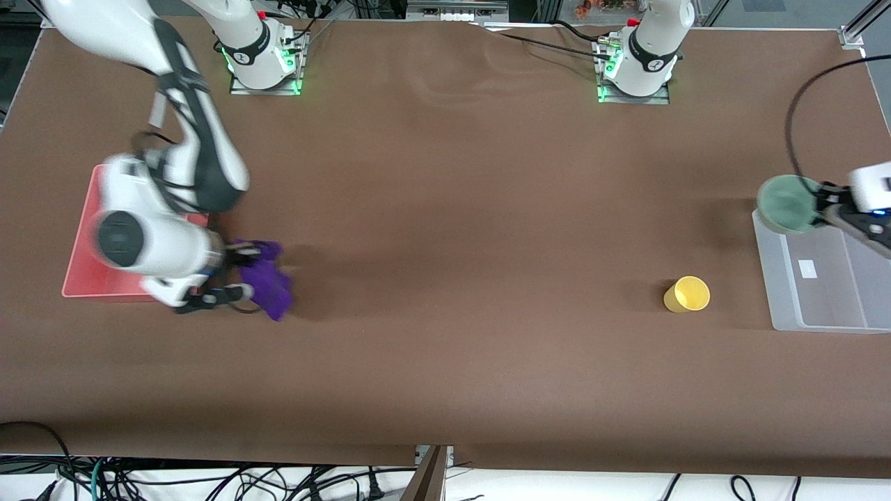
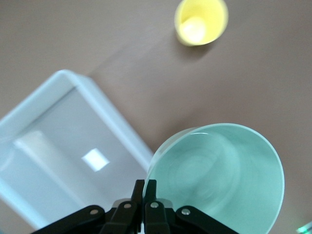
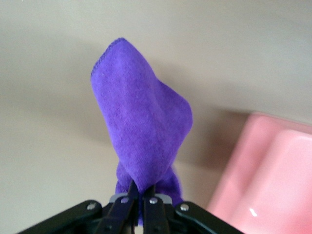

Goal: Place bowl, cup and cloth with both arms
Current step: 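Carry the cloth into the pink bin while the left gripper places the bowl, then release the cloth in the pink bin while the left gripper reaches the cup, then grasp the yellow cup with the left gripper and lift it, then lower the yellow cup into the green bowl in the clear bin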

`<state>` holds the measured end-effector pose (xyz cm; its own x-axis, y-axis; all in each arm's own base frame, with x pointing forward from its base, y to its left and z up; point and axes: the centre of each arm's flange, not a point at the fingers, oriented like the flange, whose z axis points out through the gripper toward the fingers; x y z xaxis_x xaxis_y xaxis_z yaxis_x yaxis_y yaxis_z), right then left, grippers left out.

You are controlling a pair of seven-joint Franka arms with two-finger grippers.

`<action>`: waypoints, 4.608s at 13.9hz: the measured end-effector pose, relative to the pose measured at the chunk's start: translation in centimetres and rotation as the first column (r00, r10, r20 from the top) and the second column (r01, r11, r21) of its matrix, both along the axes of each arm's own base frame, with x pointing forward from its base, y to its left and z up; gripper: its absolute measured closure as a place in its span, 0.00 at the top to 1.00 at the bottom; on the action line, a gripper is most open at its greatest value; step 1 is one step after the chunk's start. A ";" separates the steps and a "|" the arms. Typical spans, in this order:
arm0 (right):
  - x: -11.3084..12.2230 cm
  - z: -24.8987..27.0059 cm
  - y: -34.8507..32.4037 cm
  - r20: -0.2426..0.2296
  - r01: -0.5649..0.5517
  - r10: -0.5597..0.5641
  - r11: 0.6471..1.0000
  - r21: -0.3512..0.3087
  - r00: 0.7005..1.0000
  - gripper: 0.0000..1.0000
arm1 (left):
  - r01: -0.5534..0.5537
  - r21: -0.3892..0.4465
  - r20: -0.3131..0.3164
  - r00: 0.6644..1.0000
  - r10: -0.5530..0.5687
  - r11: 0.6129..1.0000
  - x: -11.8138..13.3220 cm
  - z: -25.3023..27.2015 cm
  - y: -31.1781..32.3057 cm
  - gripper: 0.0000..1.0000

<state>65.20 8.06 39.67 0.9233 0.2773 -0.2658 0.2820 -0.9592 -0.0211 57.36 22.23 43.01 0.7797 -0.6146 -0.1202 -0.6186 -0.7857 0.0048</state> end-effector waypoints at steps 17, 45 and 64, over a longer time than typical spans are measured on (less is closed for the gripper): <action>-5.5 -5.2 -22.5 -0.203 -0.049 0.045 0.999 -0.017 0.978 0.49 | 0.054 -0.154 0.057 0.997 -0.046 0.987 4.9 -11.8 12.3 0.77; -5.9 21.9 -7.7 0.167 0.178 -0.177 0.984 0.005 0.970 1.00 | -0.159 -0.003 -0.070 0.985 0.159 0.987 9.9 -8.2 -8.5 0.04; -5.9 21.9 -7.4 0.167 0.173 -0.171 0.985 0.005 0.971 1.00 | -0.058 -0.040 -0.070 0.996 0.055 0.998 5.6 -4.7 3.7 0.87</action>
<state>59.28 0.68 61.52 0.9884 0.1086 -0.1063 0.1114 -0.9936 0.0212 63.00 25.98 38.33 0.8040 -0.5754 -0.1499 -0.5702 -0.8176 0.0798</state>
